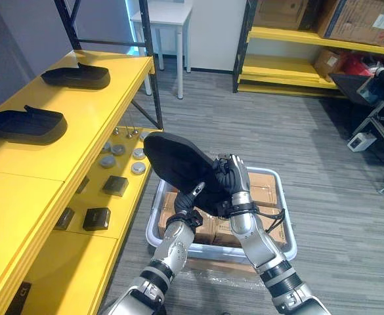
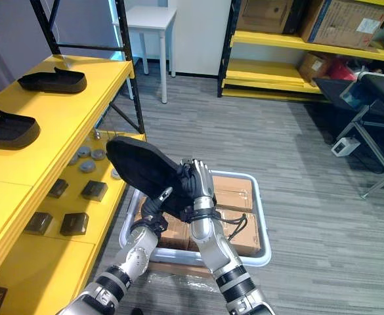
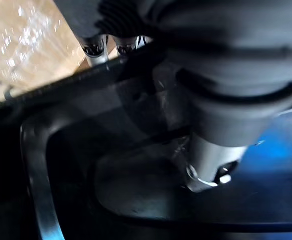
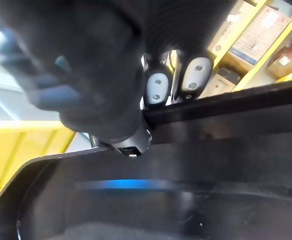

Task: Walk over and take plastic housings, then place them on the shelf

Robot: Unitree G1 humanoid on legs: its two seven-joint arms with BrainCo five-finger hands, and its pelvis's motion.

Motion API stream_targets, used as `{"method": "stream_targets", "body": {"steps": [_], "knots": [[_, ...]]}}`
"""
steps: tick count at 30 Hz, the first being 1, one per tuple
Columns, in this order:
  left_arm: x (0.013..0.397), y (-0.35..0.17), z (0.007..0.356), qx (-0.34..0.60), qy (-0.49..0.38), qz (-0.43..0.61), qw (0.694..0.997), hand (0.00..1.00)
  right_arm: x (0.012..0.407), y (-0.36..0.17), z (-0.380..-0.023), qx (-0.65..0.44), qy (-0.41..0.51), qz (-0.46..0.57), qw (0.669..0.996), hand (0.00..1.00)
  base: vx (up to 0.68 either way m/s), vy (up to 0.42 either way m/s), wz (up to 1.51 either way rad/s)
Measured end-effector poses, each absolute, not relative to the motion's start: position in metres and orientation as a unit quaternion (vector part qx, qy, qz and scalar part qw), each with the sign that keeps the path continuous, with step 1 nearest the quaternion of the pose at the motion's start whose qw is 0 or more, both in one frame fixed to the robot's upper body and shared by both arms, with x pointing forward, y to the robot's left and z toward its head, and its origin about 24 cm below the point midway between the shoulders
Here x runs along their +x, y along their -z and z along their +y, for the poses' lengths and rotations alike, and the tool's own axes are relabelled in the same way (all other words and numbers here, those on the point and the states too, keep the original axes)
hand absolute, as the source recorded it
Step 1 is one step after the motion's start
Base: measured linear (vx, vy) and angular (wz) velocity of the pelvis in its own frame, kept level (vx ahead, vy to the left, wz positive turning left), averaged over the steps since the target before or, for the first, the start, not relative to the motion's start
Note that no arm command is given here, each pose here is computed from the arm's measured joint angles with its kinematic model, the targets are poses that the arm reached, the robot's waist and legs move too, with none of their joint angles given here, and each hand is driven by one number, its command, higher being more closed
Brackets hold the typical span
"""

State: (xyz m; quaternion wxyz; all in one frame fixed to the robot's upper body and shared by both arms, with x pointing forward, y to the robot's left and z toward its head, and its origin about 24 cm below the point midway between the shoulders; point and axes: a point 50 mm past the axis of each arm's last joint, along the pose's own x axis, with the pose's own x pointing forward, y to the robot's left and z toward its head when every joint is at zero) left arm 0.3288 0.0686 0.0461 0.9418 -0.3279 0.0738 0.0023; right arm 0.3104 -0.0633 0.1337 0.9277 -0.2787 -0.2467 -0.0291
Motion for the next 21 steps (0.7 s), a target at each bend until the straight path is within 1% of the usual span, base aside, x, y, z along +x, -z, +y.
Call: {"method": "stream_targets", "body": {"steps": [3,8,12,14,15,17,20,21], "knots": [[0.327,-0.051,0.076,-0.364,-0.022,0.048,0.93,1.0,0.302,-0.133,-0.058,-0.266,0.015,-0.263,0.927,1.0,0.0,0.0,0.0],[0.316,-0.056,0.091,-0.408,-0.052,0.014,0.911,1.0,0.289,-0.126,-0.058,-0.223,0.009,-0.258,0.94,1.0,-0.01,0.013,0.25],[0.306,-0.057,0.105,-0.433,-0.071,-0.01,0.899,1.0,0.282,-0.122,-0.05,-0.185,0.004,-0.25,0.95,1.0,-0.01,0.008,0.75],[0.302,-0.059,0.11,-0.444,-0.074,-0.023,0.893,1.0,0.28,-0.123,-0.048,-0.172,0.002,-0.254,0.952,1.0,-0.01,0.004,1.4],[0.302,-0.063,0.11,-0.452,-0.072,-0.033,0.888,1.0,0.281,-0.127,-0.048,-0.171,0.002,-0.264,0.949,0.0,0.03,0.021,1.58],[0.3,-0.063,0.115,-0.454,-0.077,-0.04,0.887,1.0,0.281,-0.128,-0.045,-0.171,-0.009,-0.265,0.949,0.0,0.09,0.061,1.15],[0.285,-0.065,0.137,-0.448,-0.105,-0.069,0.885,1.0,0.276,-0.126,-0.034,-0.166,-0.045,-0.266,0.948,0.0,0.18,0.131,0.95],[0.272,-0.069,0.148,-0.428,-0.114,-0.093,0.892,1.0,0.275,-0.129,-0.029,-0.157,-0.055,-0.27,0.949,0.0,0.18,0.186,0.63]]}}
